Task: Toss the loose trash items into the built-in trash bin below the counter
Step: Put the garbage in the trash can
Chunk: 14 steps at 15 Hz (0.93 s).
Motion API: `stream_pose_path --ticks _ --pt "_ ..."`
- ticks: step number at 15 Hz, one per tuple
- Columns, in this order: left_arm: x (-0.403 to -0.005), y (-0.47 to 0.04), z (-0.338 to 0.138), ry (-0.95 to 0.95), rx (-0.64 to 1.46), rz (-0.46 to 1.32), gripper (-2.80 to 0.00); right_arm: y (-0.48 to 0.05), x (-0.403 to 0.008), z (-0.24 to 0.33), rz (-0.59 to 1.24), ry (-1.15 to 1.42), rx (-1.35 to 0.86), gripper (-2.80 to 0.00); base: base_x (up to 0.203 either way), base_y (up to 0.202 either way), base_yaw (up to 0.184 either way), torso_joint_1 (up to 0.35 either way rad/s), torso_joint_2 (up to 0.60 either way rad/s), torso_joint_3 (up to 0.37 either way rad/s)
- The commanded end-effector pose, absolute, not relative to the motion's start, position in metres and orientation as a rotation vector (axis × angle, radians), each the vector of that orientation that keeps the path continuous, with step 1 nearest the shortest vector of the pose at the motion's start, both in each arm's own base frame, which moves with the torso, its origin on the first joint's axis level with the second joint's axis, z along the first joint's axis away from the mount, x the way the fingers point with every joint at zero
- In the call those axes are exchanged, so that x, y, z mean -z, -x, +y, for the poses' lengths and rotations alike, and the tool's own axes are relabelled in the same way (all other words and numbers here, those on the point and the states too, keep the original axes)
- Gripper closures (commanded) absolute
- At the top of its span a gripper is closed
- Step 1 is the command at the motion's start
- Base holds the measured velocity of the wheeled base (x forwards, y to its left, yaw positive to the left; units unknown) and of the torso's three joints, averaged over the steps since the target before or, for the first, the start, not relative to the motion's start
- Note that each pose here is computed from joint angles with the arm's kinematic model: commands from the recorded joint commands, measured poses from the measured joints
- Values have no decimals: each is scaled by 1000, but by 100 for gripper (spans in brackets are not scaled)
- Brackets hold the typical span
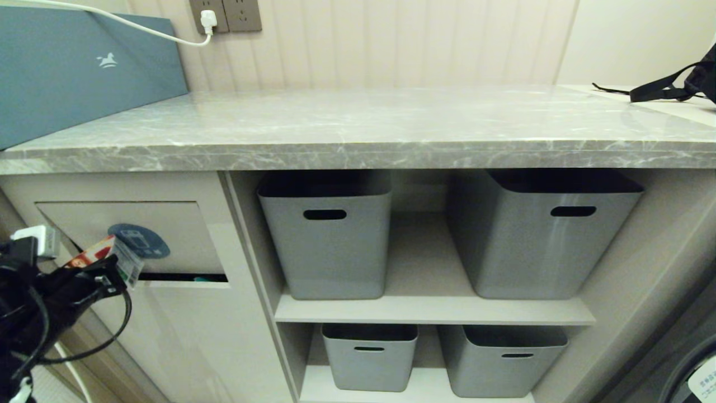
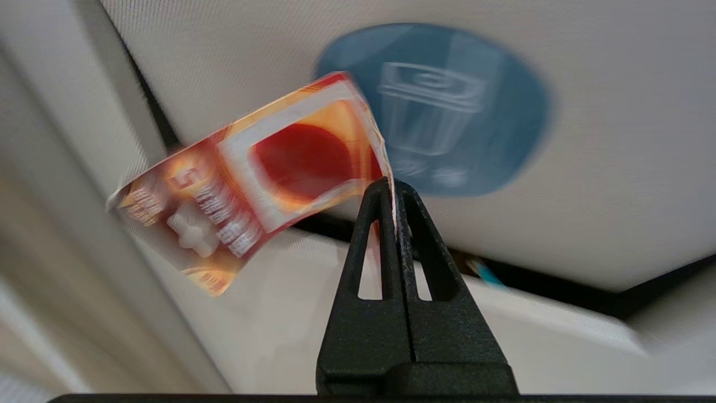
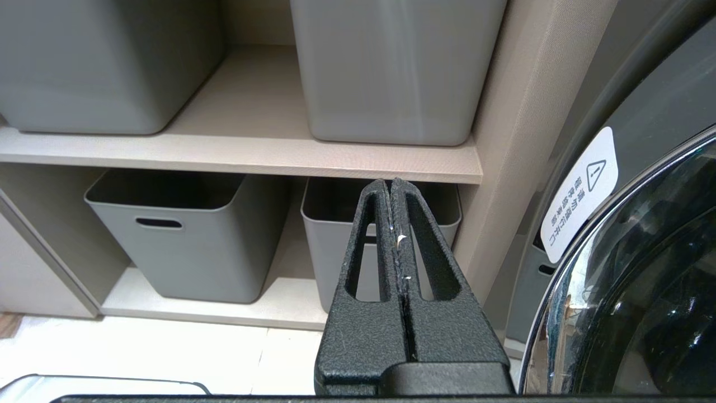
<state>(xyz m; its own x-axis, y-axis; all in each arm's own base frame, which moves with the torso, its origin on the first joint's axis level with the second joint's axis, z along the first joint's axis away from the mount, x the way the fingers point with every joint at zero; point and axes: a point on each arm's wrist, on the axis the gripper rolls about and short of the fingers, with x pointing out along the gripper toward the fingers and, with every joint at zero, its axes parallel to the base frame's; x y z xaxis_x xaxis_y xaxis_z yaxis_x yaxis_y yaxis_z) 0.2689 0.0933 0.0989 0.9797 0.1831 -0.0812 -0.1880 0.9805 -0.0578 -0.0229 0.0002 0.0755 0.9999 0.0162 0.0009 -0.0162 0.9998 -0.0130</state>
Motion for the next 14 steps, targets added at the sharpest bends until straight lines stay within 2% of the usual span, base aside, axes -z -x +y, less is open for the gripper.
stream_pose_path --ticks 1,7,14 --pt "-70 -295 102 69 -185 124 0 23 -75 0 -2 14 -17 0 0 0 0 0 0 0" --pt "-46 -326 102 24 -139 125 0 23 -76 0 -3 14 -18 0 0 0 0 0 0 0" --pt "-32 -397 106 -95 -80 -14 0 23 -76 0 -3 14 -17 0 0 0 0 0 0 0"
